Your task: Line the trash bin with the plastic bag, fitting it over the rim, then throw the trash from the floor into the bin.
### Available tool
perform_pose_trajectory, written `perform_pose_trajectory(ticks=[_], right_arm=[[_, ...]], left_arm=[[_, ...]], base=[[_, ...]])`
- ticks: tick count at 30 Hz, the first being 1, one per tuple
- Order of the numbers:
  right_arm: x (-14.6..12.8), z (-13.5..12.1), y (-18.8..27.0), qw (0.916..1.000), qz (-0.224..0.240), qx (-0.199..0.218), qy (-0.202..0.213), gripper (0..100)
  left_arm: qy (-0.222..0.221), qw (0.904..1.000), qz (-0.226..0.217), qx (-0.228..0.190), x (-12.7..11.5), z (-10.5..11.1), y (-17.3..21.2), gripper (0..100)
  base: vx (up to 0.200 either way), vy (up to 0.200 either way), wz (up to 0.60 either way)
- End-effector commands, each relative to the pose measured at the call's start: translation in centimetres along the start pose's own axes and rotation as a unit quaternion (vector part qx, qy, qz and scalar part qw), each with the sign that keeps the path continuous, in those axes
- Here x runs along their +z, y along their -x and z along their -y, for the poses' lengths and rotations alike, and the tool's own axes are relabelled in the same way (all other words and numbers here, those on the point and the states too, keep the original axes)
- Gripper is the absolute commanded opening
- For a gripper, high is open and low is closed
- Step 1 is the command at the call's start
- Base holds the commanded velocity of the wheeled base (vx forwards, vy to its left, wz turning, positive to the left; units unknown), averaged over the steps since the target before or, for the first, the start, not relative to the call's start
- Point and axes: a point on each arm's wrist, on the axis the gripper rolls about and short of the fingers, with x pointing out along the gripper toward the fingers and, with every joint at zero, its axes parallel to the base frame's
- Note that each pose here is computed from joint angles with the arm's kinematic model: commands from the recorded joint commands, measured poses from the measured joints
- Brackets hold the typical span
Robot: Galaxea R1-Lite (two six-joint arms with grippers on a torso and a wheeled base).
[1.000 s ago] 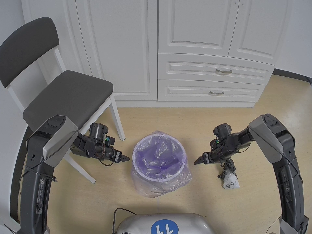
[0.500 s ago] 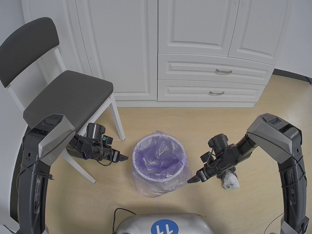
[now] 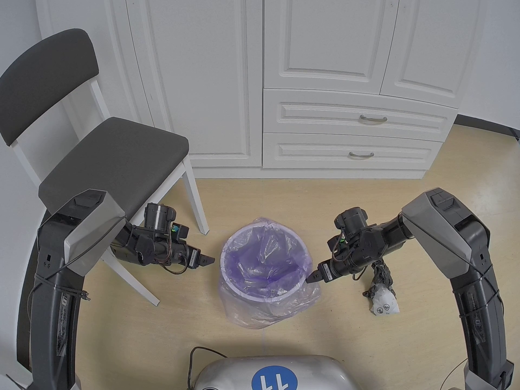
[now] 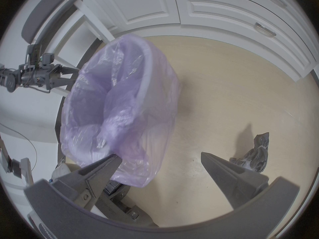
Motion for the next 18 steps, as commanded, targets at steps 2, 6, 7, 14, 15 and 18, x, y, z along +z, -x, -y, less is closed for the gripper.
perform_pose_trajectory(ticks=[2,6,7,14,15,18], right_arm=[[0.6,0.8,-1.5,0.9999,-0.003,-0.012,-0.008,100],[1.3,2.5,-1.8,0.9994,0.016,-0.022,-0.019,100],[1.4,2.8,-1.8,0.9993,0.020,-0.023,-0.022,100],[2.0,4.8,-1.7,0.9975,0.040,-0.032,-0.048,100],[1.9,5.1,-2.0,0.9971,0.041,-0.034,-0.054,100],[1.6,5.6,-2.9,0.9968,0.041,-0.036,-0.058,100]], left_arm=[[-0.002,1.0000,0.005,0.000,0.0,0.1,-0.2,100],[-0.004,0.9999,0.011,0.001,0.0,0.1,-0.3,100],[-0.003,0.9999,0.012,0.002,0.0,0.0,-0.3,100],[-0.002,0.9999,0.013,0.002,-0.1,0.0,-0.1,100],[-0.002,0.9999,0.017,0.003,-0.2,0.1,-0.1,100],[0.006,0.9996,0.027,0.003,-0.5,0.2,-0.2,100]], base=[[0.000,0.000,0.00],[0.000,0.000,0.00],[0.000,0.000,0.00],[0.000,0.000,0.00],[0.000,0.000,0.00],[0.000,0.000,0.00]])
